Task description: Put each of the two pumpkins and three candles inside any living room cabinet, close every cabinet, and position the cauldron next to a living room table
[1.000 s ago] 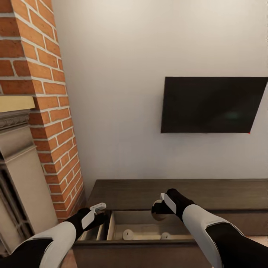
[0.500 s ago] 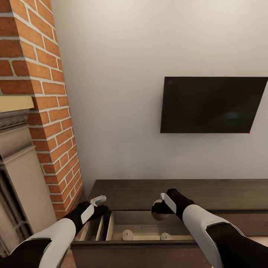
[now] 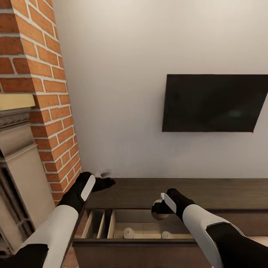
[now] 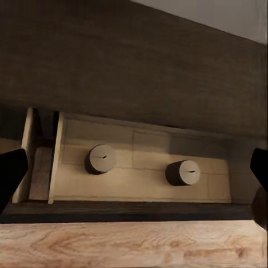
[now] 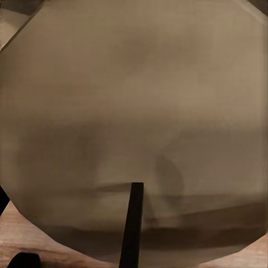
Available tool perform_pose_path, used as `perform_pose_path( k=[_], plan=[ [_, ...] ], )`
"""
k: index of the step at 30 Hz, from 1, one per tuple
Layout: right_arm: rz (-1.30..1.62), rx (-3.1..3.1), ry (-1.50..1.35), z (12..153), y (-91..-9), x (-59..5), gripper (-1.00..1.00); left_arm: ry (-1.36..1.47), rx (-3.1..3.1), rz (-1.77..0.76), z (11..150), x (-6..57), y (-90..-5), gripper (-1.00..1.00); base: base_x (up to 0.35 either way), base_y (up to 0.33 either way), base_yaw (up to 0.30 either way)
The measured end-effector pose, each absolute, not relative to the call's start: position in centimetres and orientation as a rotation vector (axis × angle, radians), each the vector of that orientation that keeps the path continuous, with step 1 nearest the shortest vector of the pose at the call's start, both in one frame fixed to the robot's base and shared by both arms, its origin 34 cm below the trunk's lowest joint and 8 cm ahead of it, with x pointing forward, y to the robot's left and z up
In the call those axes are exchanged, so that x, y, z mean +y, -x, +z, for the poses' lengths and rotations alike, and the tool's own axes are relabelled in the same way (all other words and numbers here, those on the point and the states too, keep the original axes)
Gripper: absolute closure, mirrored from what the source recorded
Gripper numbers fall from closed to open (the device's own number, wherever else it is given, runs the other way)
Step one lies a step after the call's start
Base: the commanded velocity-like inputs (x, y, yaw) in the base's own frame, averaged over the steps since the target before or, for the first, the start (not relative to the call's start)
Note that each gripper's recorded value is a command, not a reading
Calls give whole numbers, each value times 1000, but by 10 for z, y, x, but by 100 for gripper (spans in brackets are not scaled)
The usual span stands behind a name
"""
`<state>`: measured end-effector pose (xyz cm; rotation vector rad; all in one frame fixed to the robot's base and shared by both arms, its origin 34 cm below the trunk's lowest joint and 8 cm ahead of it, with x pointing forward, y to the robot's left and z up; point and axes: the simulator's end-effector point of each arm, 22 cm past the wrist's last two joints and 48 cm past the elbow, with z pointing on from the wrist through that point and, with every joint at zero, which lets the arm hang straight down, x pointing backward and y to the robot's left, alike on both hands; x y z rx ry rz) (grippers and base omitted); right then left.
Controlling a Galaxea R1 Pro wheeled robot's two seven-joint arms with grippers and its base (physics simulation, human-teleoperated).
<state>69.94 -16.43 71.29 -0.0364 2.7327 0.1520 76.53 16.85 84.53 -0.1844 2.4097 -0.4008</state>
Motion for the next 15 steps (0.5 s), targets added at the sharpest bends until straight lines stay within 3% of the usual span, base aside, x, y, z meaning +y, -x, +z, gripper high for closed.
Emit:
perform_pose_path(
  k=[15],
  plan=[
    [166, 2777, 27, 699, -693, -163, 100, -137, 2282, -401, 937, 88, -763, -100, 0, 0, 101]
  ],
)
